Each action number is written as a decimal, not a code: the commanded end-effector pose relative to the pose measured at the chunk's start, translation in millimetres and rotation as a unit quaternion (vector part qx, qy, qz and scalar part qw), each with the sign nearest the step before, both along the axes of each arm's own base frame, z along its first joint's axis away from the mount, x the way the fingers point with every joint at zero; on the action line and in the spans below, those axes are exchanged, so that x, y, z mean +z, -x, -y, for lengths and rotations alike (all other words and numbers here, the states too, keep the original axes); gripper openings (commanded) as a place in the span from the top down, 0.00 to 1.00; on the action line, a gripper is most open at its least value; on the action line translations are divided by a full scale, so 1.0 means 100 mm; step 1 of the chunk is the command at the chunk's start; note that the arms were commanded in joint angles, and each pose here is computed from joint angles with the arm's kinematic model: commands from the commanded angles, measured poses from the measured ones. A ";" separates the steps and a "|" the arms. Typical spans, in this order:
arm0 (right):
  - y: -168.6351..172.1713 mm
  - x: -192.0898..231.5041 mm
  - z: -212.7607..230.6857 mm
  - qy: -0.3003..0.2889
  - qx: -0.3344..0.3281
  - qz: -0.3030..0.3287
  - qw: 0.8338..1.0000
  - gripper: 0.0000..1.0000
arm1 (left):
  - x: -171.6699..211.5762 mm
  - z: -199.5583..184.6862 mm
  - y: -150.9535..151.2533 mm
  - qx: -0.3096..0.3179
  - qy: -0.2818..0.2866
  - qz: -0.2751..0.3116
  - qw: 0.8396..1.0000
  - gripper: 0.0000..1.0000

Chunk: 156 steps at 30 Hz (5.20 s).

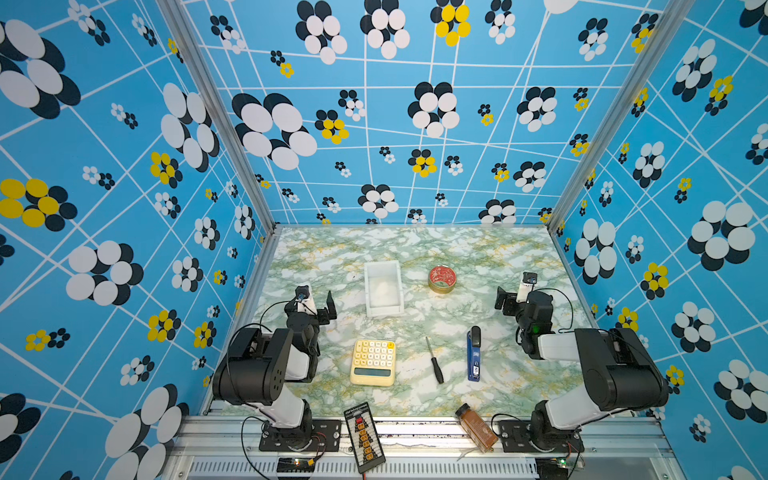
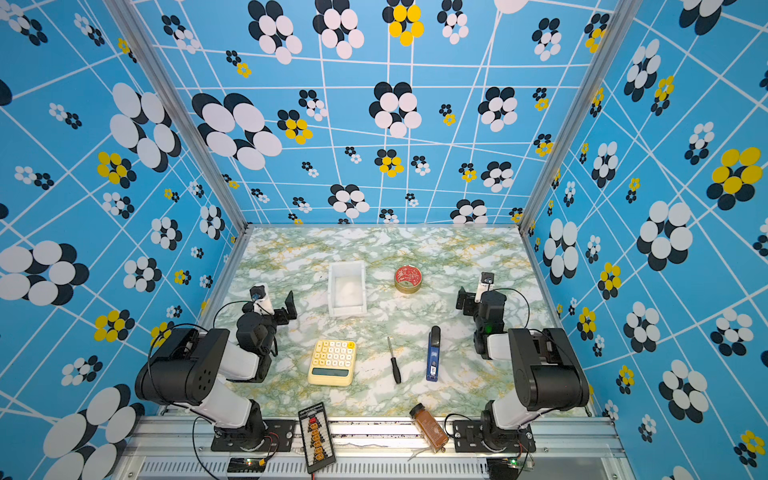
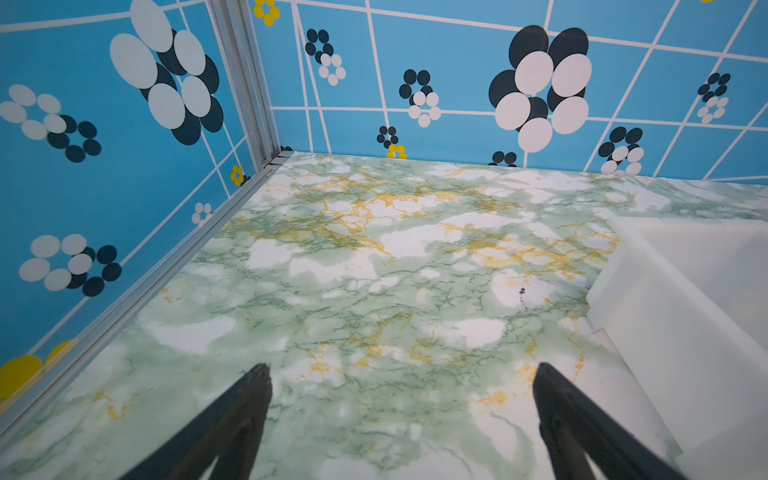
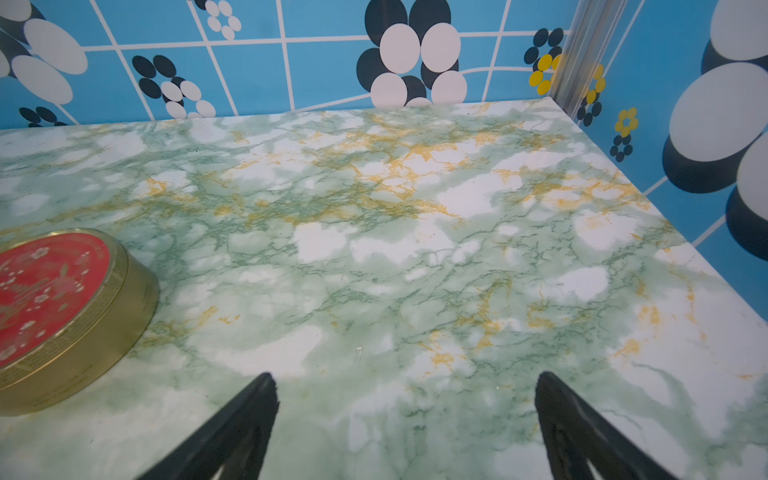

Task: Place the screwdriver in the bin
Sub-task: 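Raise both grippers from rest and move them forward over the table, then move the right gripper over the black-handled screwdriver's handle, then lower the right gripper and close it on the screwdriver handle, then lift the screwdriver with the right gripper and carry it over the white bin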

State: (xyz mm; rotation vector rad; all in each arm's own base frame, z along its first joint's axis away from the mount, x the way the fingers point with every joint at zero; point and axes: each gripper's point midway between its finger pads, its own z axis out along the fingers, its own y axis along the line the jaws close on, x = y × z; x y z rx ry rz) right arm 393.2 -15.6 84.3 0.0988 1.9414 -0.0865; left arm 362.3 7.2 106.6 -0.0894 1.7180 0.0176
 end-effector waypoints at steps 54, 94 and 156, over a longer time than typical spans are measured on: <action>2.24 0.12 -2.47 -0.034 0.234 -0.396 0.887 0.37 | 1.16 1.19 0.65 -0.309 -0.129 -0.332 0.882 0.01; 2.44 -0.86 -2.49 0.053 0.169 -0.475 0.862 0.77 | 1.24 1.27 0.59 -0.318 -0.124 -0.350 0.873 0.01; 0.35 0.40 -4.06 0.037 0.316 -0.388 0.865 0.89 | 1.25 1.02 0.96 -0.310 -0.153 -0.353 0.869 0.01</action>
